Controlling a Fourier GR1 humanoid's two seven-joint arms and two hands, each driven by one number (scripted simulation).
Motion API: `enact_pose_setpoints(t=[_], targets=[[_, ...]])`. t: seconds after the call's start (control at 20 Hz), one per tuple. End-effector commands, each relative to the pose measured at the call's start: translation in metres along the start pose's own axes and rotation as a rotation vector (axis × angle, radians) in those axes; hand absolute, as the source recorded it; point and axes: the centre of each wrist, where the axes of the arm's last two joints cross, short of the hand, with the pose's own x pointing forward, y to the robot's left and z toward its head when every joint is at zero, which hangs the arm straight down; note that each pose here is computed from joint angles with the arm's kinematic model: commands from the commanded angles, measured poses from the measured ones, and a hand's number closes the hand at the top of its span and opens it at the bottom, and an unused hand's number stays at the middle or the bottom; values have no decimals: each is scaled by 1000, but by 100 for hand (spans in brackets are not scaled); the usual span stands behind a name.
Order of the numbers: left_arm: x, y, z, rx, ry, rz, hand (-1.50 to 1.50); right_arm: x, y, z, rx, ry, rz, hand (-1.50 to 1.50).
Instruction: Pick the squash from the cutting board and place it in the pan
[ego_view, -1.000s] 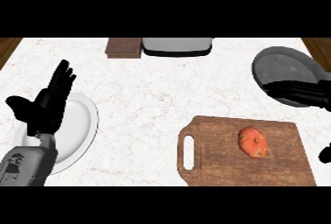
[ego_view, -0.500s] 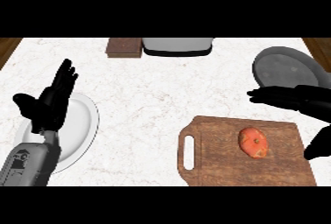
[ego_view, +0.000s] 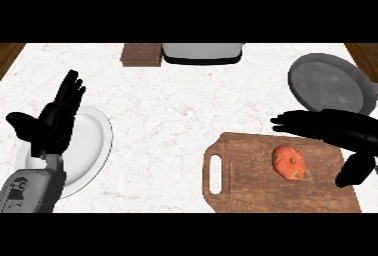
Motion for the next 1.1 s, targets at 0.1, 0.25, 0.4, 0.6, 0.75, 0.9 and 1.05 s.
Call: enact_pose_setpoints(t=[0.1, 0.25, 0.4, 0.6, 0.75, 0.9, 1.05], targets=[[10, 9, -8, -9, 4, -6, 0, 13, 12, -23, 60, 32, 121, -150], [9, 3, 5, -12, 10, 7, 0, 4, 10, -20, 107, 63, 141, -150], [-12, -8, 7, -13, 1, 2, 0, 8, 17, -24, 139, 90, 173, -150], [-1, -5, -15, -1, -5, 8, 0, 8, 15, -41, 141, 75, 142, -150], [6, 18, 11, -6, 0, -4, 0, -6, 49, -33, 122, 77, 140, -150], [-8, -5, 9, -11, 6, -6, 0, 15, 13, -48, 166, 105, 181, -150], [10, 3, -6, -7, -6, -4, 0, 2, 38, -51, 177, 112, 197, -150]])
